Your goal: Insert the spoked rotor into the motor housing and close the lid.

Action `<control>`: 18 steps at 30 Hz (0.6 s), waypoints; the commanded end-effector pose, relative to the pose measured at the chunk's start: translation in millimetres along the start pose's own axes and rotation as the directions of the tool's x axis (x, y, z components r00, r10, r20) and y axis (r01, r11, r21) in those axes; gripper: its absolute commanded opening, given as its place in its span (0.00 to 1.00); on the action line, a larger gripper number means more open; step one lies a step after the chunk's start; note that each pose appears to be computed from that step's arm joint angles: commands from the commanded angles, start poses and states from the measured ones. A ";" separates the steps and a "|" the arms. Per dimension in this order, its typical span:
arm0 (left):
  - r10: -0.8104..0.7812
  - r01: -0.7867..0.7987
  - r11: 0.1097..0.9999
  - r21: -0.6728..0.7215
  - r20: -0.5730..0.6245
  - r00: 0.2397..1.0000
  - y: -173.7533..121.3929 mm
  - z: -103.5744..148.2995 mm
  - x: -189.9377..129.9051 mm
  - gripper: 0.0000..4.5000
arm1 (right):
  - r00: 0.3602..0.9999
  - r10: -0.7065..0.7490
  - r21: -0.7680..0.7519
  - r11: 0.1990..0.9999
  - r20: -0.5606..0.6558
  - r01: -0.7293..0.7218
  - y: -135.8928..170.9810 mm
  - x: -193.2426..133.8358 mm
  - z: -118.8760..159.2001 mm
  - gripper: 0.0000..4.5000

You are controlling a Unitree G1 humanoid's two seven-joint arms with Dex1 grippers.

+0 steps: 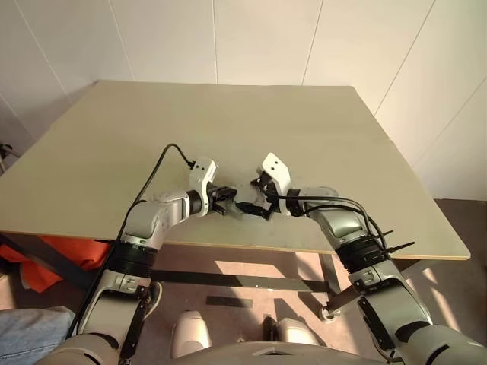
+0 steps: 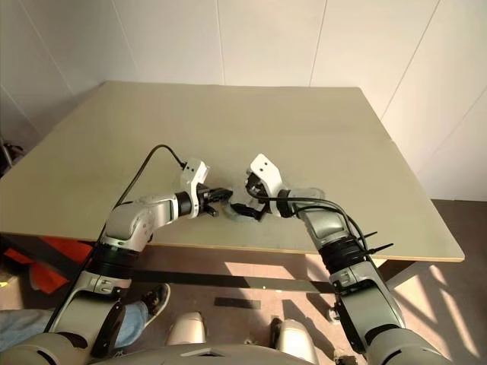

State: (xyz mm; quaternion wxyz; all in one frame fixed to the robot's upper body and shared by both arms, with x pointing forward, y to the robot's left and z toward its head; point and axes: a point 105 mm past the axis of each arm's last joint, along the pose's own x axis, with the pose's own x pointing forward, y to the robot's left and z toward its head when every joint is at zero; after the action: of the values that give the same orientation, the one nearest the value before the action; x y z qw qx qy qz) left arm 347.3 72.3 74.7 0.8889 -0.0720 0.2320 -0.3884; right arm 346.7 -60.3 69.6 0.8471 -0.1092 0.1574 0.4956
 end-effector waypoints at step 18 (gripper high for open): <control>-0.028 0.028 0.999 0.034 -0.028 0.999 -5.6 -1.4 10.1 0.06 | 0.994 -0.104 0.621 0.777 -0.040 0.106 -35.1 -62.7 -12.2 0.99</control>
State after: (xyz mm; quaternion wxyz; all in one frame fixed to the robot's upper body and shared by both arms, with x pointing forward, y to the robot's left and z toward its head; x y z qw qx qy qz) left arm 349.7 61.1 78.5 0.8841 -0.0642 0.2204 -0.4070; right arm 344.7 -131.0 69.5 0.8622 0.1422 0.3212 0.3650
